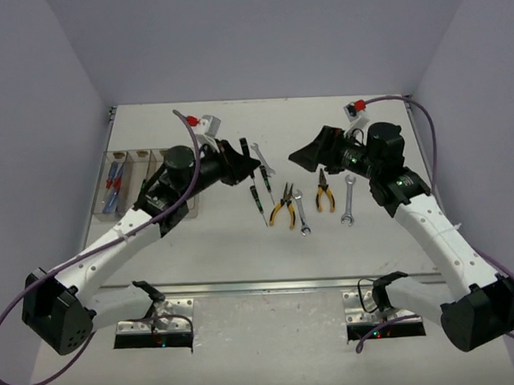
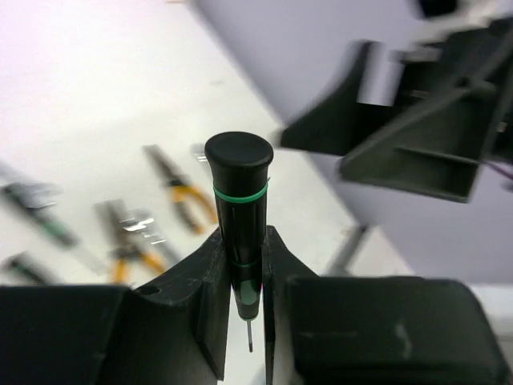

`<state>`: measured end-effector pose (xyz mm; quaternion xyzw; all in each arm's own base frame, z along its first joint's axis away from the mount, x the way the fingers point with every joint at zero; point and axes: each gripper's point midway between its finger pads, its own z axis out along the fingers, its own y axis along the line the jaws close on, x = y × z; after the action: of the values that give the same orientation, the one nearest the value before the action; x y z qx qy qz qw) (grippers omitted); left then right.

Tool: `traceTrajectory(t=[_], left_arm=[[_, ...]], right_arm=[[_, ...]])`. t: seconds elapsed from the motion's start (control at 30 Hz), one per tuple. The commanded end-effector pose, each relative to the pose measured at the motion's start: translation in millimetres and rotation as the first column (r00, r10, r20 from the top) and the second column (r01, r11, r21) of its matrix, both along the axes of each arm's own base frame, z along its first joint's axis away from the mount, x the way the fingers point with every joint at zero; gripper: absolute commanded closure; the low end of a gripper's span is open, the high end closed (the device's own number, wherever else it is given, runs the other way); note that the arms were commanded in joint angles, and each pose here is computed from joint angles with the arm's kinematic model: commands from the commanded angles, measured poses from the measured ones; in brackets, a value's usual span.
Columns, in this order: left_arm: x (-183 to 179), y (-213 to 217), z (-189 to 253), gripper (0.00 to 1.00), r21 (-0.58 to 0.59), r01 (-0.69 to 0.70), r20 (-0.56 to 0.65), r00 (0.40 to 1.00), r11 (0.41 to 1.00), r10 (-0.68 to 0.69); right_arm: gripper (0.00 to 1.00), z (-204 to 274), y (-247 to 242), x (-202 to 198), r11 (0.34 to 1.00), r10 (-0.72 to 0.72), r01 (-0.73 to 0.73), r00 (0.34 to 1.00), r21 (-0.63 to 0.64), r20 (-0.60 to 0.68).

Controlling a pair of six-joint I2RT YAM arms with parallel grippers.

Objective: Sort the tools into containers

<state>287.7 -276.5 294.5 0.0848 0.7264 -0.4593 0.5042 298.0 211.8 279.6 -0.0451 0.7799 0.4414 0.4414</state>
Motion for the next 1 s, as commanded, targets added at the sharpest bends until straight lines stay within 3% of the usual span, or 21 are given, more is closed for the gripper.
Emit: traceTrajectory(t=[0.0,0.07,0.17,0.23,0.37,0.4,0.47,0.5,0.57,0.63,0.77,0.97], left_arm=[[66.4,118.9,-37.4,1.0,0.424,-0.352,-0.061,0.908,0.834,0.414],[94.7,177.2,-45.1,1.0,0.593,-0.493,0.014,0.796,0.636,0.605],[129.3,256.1,-60.2,1.0,0.738,-0.573,0.112,0.625,0.357,0.773],[146.4,303.2,-64.5,1.0,0.745,-0.618,0.155,0.528,0.252,0.835],[161.2,353.9,-61.7,1.0,0.675,-0.731,0.318,0.414,0.103,0.853],[163.5,354.4,-63.4,1.0,0.677,-0.728,0.328,0.426,0.105,0.843],[177.5,357.6,-74.9,1.0,0.723,-0.683,0.411,0.546,0.104,0.73],[179.3,357.7,-80.4,1.0,0.74,-0.664,0.41,0.57,0.106,0.711],[176.7,366.4,-94.6,1.0,0.799,-0.599,0.42,0.612,0.046,0.67],[170.7,379.0,-109.4,1.0,0.824,-0.566,0.408,0.626,0.027,0.665],[157.4,383.8,-149.4,1.0,0.861,-0.506,0.341,0.649,0.052,0.68],[149.5,398.2,-171.1,1.0,0.873,-0.488,0.345,0.619,0.001,0.705]], right_arm=[[0.01,-56.1,-80.2,8.6,0.914,-0.295,0.267,0.954,-0.304,-0.052],[0.01,-72.6,-81.8,-0.4,0.913,-0.271,0.235,0.961,-0.334,-0.064],[0.01,-94.6,-91.2,-6.8,0.891,-0.281,0.236,0.958,-0.388,-0.064],[0.01,-102.2,-95.6,-8.7,0.878,-0.277,0.231,0.96,-0.419,-0.051],[0.01,-107.0,-94.2,-10.6,0.883,-0.239,0.194,0.969,-0.427,-0.054],[0.01,-107.9,-94.5,-10.6,0.883,-0.24,0.194,0.969,-0.426,-0.056],[0.01,-115.7,-96.3,-10.8,0.885,-0.248,0.195,0.966,-0.423,-0.075],[0.01,-117.1,-97.3,-10.5,0.885,-0.251,0.195,0.965,-0.423,-0.079],[0.01,-119.1,-100.5,-9.4,0.883,-0.264,0.204,0.961,-0.422,-0.088],[0.01,-120.3,-101.0,-8.4,0.887,-0.266,0.206,0.959,-0.414,-0.093],[0.01,-123.2,-101.4,-7.7,0.888,-0.267,0.202,0.958,-0.412,-0.106],[0.01,-124.6,-97.4,-8.7,0.901,-0.251,0.189,0.961,-0.391,-0.113]])
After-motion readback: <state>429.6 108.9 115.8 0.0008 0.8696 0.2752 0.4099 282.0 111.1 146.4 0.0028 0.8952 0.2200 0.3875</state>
